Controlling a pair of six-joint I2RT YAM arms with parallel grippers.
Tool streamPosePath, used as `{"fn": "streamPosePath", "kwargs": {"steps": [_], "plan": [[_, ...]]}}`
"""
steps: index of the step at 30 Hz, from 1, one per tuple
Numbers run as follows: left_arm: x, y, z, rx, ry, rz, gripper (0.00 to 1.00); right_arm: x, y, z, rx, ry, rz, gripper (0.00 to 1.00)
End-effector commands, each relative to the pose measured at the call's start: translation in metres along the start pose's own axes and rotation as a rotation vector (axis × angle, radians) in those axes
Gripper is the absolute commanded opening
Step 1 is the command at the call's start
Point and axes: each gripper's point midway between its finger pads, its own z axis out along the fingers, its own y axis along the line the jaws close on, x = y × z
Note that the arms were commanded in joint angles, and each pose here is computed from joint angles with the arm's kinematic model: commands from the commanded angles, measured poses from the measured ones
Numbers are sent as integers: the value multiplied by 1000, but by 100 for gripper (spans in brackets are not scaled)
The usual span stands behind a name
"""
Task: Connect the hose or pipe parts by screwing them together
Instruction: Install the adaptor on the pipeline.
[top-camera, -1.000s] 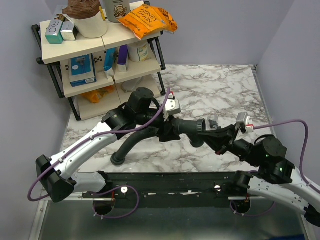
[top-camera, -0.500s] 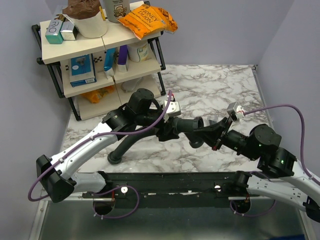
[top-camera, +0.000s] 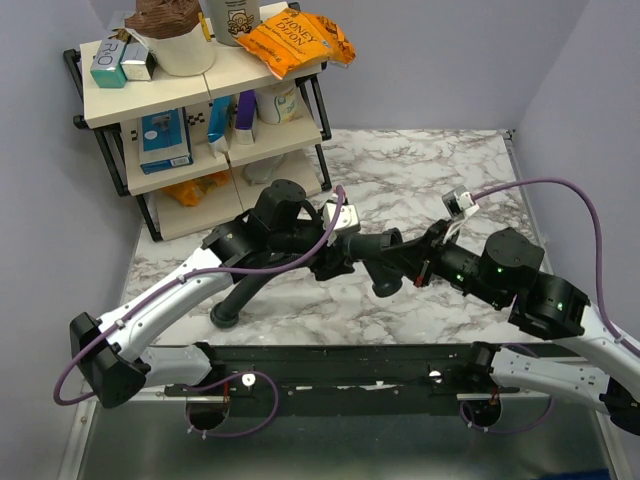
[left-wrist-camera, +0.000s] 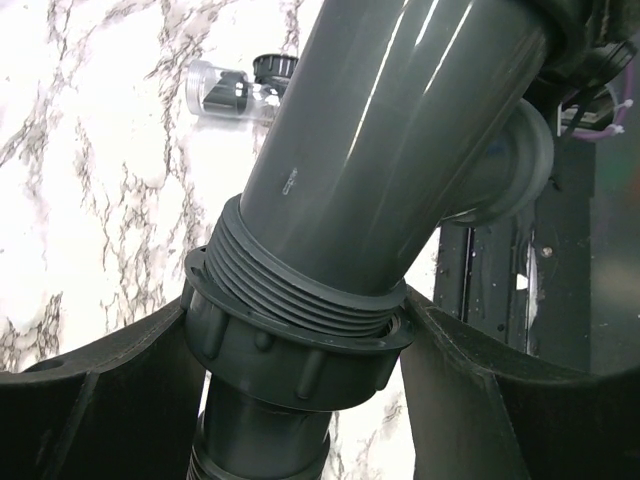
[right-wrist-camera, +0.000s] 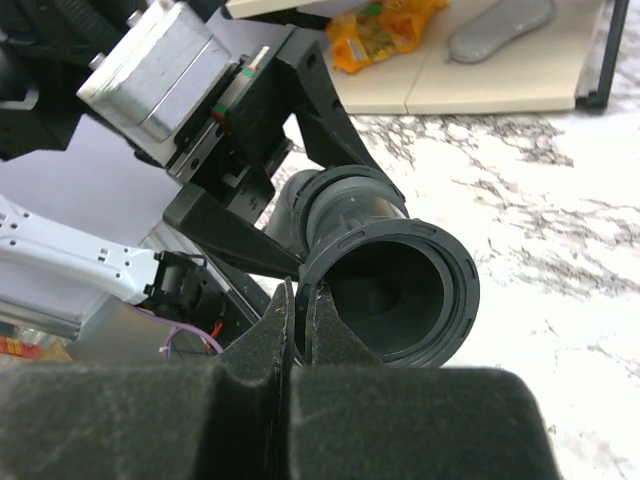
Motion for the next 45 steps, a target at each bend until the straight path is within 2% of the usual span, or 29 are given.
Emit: {"fn": "streamPosePath", "kwargs": {"steps": [1,7,16,23,33,38,45], "plan": [[-48,5,-8,-48,-171,146,0,43,-5,4,47,188,86,1],[-47,1,-9,-37,-180,143,0,37,5,11,-3,169,127,1],[-53,1,-15,-61,-214,137,0,5,19,21,-107,56,214,1],[-56,-8,-25,-42,-213,124,0,-16,34,19,-188,-20,190,1],[-55,-1,-45,-154,-280,254,0,-29,39,13,-190,-39,307,1],[-54,2,-51,-200,-294,284,0,-53,41,2,-163,-78,253,1],[-51,3,-57,-230,-304,283,0,-85,51,-24,-177,-113,53,1]]}}
